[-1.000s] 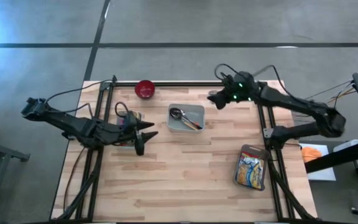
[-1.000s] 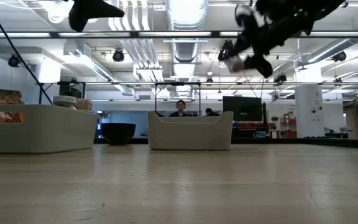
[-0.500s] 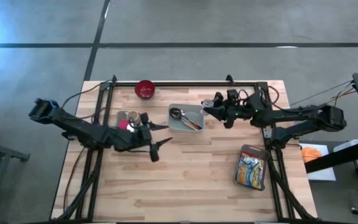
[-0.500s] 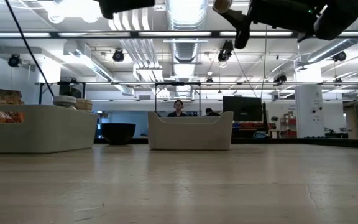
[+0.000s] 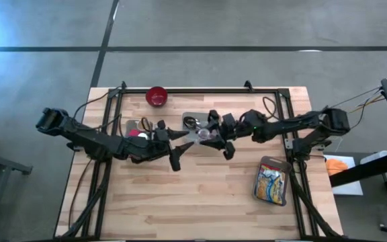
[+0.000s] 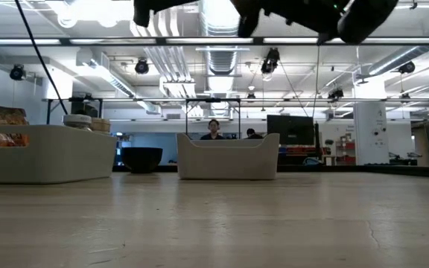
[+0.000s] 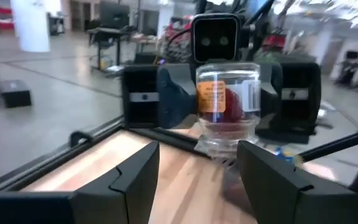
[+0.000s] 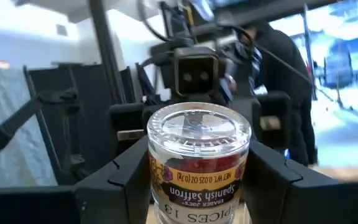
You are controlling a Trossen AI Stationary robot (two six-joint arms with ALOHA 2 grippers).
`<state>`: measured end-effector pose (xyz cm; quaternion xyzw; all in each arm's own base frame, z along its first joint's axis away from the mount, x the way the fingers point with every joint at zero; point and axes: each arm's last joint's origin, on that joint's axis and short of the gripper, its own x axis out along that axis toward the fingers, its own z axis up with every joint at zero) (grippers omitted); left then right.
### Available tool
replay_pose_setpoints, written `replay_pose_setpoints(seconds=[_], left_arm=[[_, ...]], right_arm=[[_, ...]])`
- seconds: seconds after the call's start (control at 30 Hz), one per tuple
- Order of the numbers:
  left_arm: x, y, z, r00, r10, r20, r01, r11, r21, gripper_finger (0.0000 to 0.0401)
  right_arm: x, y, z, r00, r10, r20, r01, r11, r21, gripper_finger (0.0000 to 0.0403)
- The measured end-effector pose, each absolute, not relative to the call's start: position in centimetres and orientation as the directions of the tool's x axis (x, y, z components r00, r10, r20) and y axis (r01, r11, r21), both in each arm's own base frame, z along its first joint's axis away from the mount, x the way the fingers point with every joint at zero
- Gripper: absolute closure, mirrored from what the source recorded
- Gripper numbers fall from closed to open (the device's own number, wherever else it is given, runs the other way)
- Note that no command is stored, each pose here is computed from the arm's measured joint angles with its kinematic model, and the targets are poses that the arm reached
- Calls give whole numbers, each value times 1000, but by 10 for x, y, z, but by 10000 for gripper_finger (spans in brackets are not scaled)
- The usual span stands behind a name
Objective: Pick & Place Food Item
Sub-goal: Put the brown seasoning bottle into the left gray bin
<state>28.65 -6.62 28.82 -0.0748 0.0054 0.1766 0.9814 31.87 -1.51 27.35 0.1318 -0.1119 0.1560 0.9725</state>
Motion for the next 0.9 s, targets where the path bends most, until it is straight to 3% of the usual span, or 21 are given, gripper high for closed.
replay_pose_setpoints(seconds=[0.2, 0.4, 0.63, 0.9], left_arm=[[292, -74, 293, 969, 238, 64, -233, 970, -74, 180], [299, -78, 291, 971, 196, 137, -191, 980, -45, 180], [301, -83, 292, 977, 110, 183, -113, 993, 9, 180], [301, -84, 291, 979, 100, 176, -104, 995, 14, 181]], right_arm=[[336, 0, 299, 862, 343, 373, -385, 922, 41, 218], [347, 13, 314, 821, 408, 400, -429, 902, -40, 218], [355, 16, 312, 801, 458, 385, -472, 879, -64, 218], [355, 17, 308, 810, 471, 350, -479, 875, -70, 218]])
